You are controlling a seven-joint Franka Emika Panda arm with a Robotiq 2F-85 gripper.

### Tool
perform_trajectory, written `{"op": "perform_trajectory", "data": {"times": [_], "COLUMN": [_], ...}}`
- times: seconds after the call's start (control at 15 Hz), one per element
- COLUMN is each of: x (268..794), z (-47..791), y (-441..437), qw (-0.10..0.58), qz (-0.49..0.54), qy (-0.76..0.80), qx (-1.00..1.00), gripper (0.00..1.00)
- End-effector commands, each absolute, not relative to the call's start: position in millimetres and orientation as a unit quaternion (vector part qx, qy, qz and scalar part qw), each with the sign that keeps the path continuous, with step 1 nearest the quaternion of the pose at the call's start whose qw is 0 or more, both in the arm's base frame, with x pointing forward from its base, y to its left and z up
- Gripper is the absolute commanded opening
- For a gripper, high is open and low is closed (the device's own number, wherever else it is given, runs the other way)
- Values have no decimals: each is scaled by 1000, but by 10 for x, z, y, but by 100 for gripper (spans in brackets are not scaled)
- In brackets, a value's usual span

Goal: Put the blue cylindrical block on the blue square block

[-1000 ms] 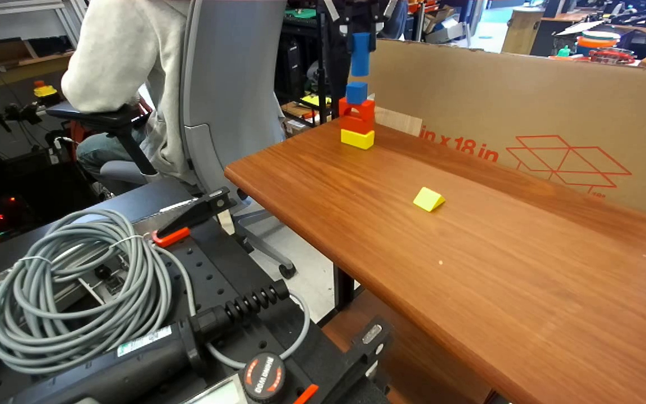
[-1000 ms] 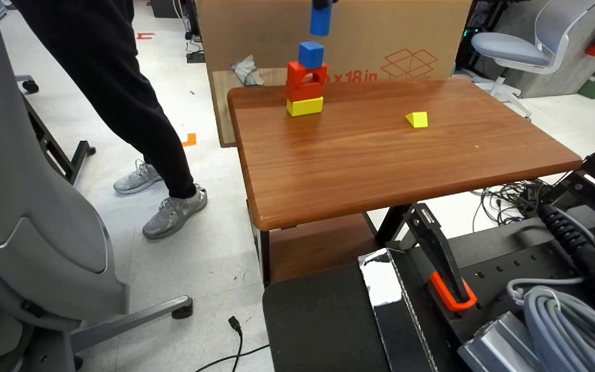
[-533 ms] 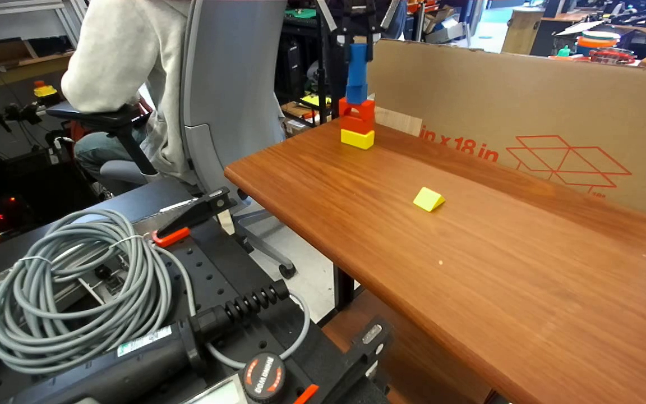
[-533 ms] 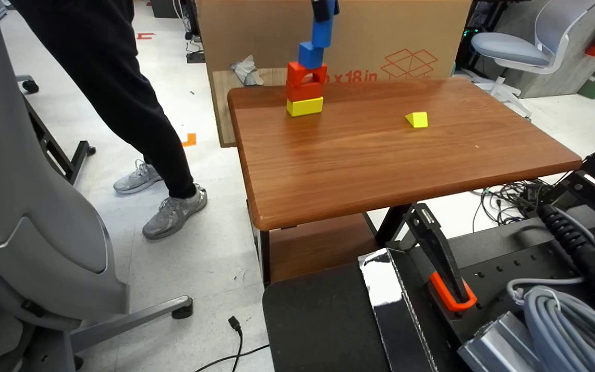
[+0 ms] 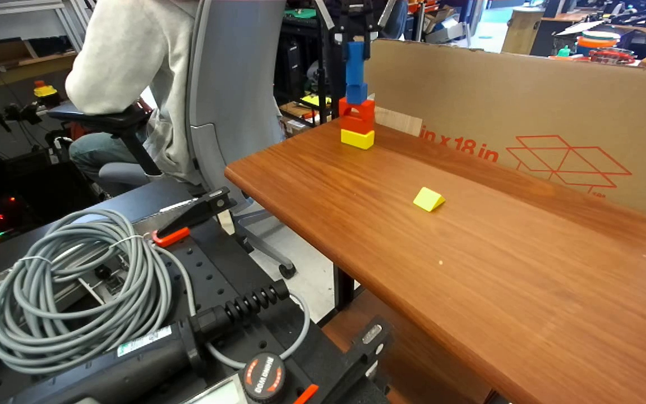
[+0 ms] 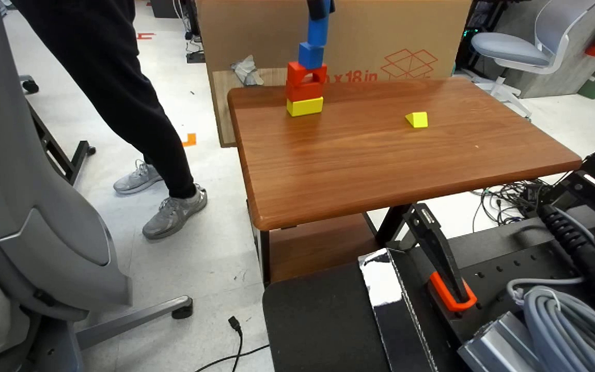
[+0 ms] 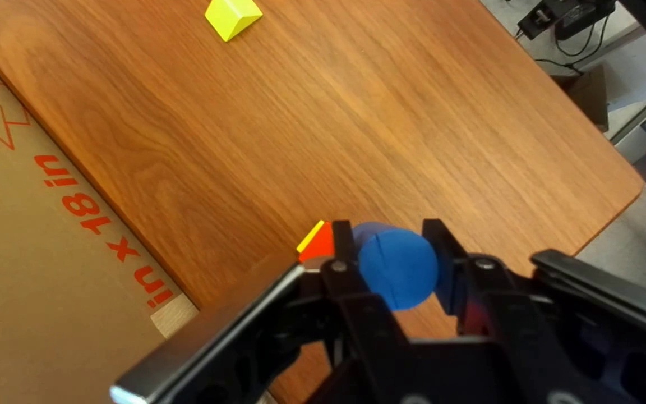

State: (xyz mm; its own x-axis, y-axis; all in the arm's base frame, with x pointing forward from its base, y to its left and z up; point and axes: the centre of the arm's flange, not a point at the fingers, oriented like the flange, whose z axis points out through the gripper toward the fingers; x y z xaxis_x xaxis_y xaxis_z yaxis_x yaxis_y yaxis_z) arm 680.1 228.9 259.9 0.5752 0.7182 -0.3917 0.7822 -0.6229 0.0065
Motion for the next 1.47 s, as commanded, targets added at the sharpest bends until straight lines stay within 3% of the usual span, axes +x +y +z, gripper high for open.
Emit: {"op": "perform_trajectory", "data": {"times": [0.0,0.8,1.4], "x": [6892,6957,6940], "z": [2676,2594,2573], "y": [2332,2377,2358], "qw": [105,132,111], "qz": [-180,-181,-187], "qy": [429,445,463], "qx": [879,867,859], "gripper": [9,9,9]}}
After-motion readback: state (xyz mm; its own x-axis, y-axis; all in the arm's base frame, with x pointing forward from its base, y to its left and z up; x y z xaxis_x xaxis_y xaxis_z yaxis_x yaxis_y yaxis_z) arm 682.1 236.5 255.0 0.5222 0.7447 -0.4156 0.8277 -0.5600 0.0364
